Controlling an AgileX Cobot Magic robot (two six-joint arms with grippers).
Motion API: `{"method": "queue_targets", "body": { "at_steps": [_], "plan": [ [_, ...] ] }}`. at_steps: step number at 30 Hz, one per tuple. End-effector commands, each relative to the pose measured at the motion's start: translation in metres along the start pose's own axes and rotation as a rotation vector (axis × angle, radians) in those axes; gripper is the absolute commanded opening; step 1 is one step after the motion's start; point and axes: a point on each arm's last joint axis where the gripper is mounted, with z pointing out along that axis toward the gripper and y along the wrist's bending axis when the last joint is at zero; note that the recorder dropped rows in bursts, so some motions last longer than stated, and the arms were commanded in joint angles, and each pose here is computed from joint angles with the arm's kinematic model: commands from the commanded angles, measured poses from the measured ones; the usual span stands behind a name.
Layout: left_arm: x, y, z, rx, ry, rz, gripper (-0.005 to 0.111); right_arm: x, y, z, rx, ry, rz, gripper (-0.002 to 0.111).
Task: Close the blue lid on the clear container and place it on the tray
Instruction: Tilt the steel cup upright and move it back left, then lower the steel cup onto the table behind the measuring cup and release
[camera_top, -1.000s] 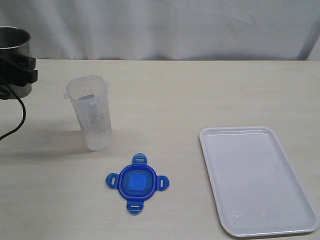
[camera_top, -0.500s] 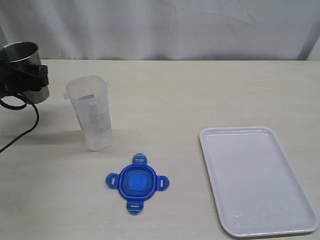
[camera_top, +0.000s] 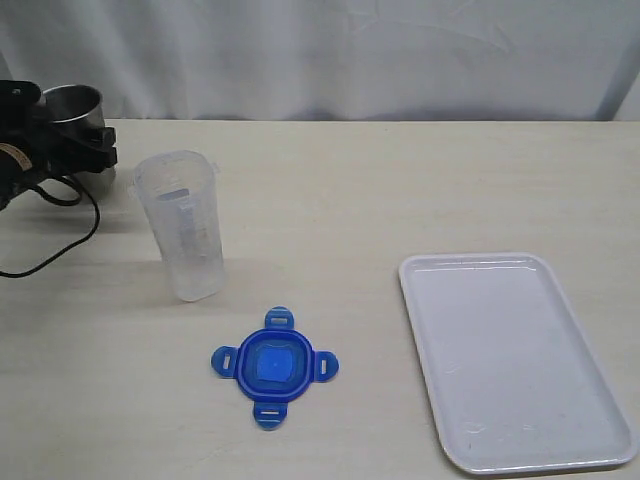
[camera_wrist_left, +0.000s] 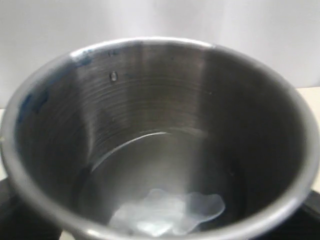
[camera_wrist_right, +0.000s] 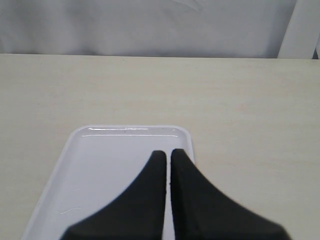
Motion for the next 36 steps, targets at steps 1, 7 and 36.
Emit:
{"method": "queue_targets", "body": {
  "at_steps": [1, 7, 36],
  "plan": [
    [-0.005, 0.004, 0.021, 0.010, -0.089, 0.004, 0.000, 0.000, 0.000, 0.000, 0.001, -0.003, -0.007, 0.004],
    [0.011, 0.007, 0.039, 0.010, -0.075, 0.001, 0.000, 0.000, 0.000, 0.000, 0.001, -0.003, -0.007, 0.004],
    [0.020, 0.010, 0.039, -0.018, 0.051, -0.002, 0.105, 0.000, 0.000, 0.000, 0.001, -0.003, -0.007, 0.004]
  ]
}}
